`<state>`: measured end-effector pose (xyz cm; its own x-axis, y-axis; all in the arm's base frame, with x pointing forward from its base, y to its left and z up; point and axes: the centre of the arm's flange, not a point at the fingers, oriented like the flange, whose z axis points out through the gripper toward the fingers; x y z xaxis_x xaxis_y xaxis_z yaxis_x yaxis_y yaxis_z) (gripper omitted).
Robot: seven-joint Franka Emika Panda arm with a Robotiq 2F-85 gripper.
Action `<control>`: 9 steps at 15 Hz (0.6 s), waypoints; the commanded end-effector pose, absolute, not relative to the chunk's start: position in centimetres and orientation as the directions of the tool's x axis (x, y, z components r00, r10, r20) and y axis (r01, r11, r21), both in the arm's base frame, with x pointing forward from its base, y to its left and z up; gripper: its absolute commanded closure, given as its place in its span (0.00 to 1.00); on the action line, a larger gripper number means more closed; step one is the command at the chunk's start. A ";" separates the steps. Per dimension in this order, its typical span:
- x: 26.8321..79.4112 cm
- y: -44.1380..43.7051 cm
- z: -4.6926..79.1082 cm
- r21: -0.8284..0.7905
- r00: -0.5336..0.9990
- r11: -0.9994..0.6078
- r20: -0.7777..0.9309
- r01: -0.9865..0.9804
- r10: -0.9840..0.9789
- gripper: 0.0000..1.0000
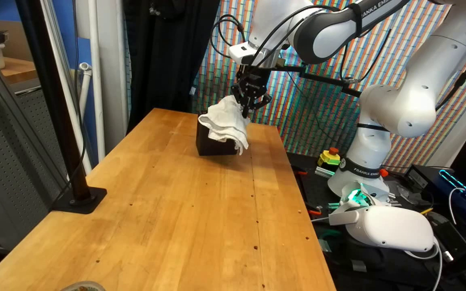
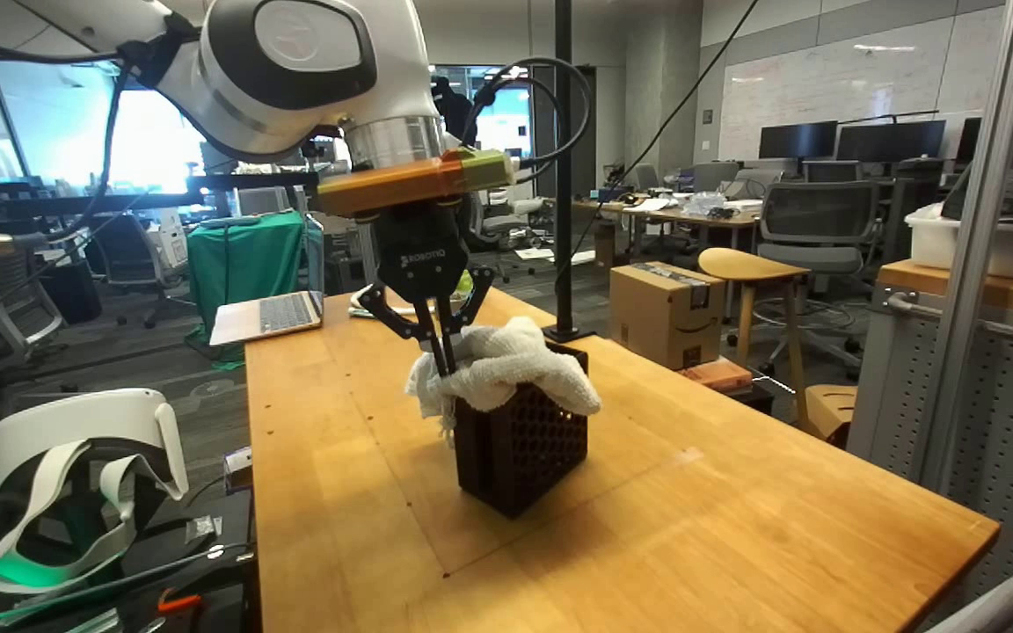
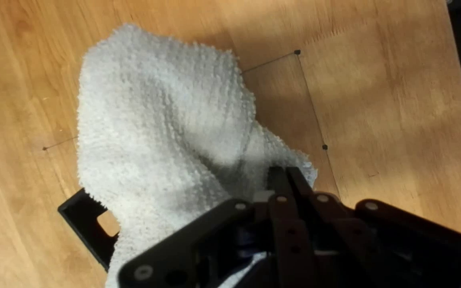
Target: Put the white towel in the black box
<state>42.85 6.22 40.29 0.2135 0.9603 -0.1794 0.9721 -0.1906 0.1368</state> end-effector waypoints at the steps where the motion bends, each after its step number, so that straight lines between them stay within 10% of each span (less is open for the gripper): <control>1: 43.2 7.1 41.0 0.237 0.222 -0.162 -0.250 0.958 0.943 0.93; 9: 45.3 9.7 40.9 0.428 0.222 -0.093 -0.261 0.899 0.940 0.93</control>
<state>43.83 9.37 41.22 0.1974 0.9347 -0.2956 0.9314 -0.0848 0.3539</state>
